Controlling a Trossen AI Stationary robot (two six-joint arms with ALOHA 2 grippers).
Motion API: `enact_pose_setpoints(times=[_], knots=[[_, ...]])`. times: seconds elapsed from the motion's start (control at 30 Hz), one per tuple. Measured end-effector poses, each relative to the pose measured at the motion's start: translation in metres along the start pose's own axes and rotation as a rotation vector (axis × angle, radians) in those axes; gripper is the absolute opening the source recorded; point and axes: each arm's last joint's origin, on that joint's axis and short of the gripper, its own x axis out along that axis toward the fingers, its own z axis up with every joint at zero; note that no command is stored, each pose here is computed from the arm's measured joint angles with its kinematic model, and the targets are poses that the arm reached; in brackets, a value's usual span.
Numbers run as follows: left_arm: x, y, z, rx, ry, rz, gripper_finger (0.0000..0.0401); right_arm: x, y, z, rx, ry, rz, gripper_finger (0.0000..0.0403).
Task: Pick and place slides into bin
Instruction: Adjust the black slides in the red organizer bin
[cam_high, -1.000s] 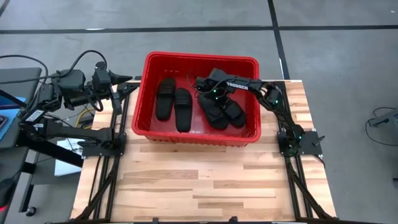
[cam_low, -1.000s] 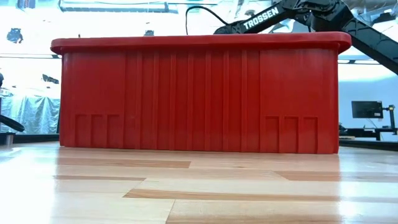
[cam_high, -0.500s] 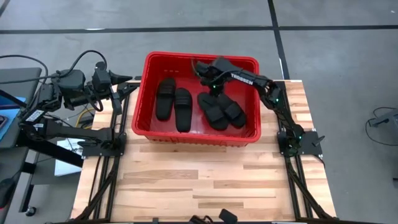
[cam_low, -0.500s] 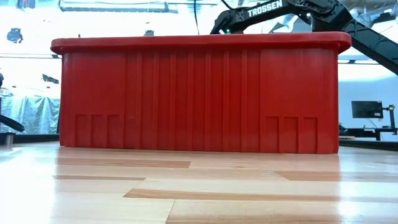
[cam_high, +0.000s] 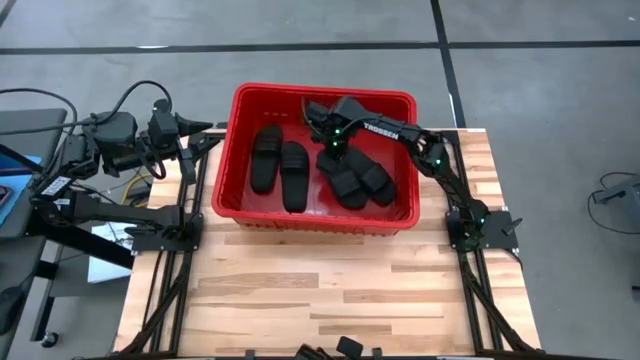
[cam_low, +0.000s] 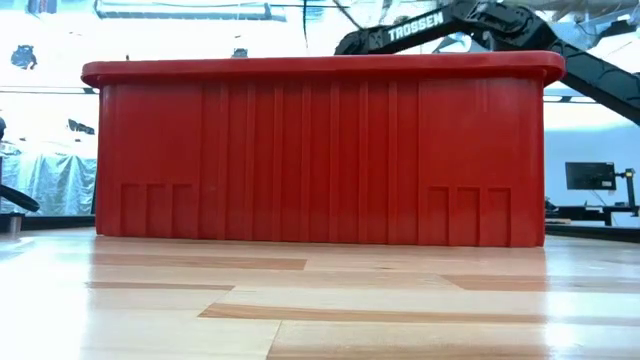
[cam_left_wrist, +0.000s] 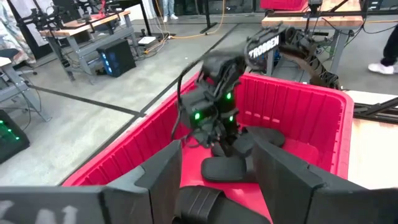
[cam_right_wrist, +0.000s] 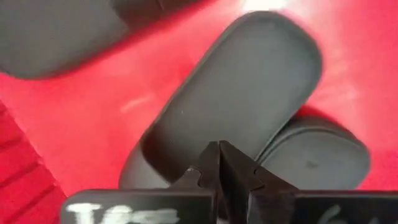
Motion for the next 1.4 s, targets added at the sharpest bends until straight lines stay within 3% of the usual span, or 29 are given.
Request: enact_pose_setpoints(times=[0.17, 0.33, 0.73, 0.87, 1.0, 1.23, 1.4], knots=[[0.000, 0.000, 0.000, -0.002, 0.000, -0.001, 0.0187, 0.035, 0.005, 0.002, -0.038, 0.115, -0.010, 0.0000], [0.000, 0.000, 0.000, -0.006, 0.000, -0.001, 0.0187, 0.046, 0.010, 0.005, -0.068, 0.131, -0.012, 0.0000], [0.000, 0.000, 0.000, -0.006, 0.000, 0.000, 0.0187, 0.041, -0.021, -0.006, 0.061, 0.242, -0.268, 0.0000], [0.000, 0.000, 0.000, -0.005, 0.001, 0.000, 0.0187, 0.039, -0.030, -0.009, 0.108, 0.261, -0.305, 0.0000], [0.000, 0.000, 0.000, -0.005, 0.003, 0.000, 0.0187, 0.037, -0.030, -0.007, 0.097, 0.229, -0.231, 0.0000], [0.000, 0.000, 0.000, -0.005, 0.003, 0.000, 0.0187, 0.025, -0.004, 0.012, 0.027, 0.030, -0.006, 0.0000], [0.000, 0.000, 0.000, -0.005, 0.004, -0.001, 0.0187, 0.030, 0.006, 0.017, -0.001, 0.003, -0.005, 0.0000]])
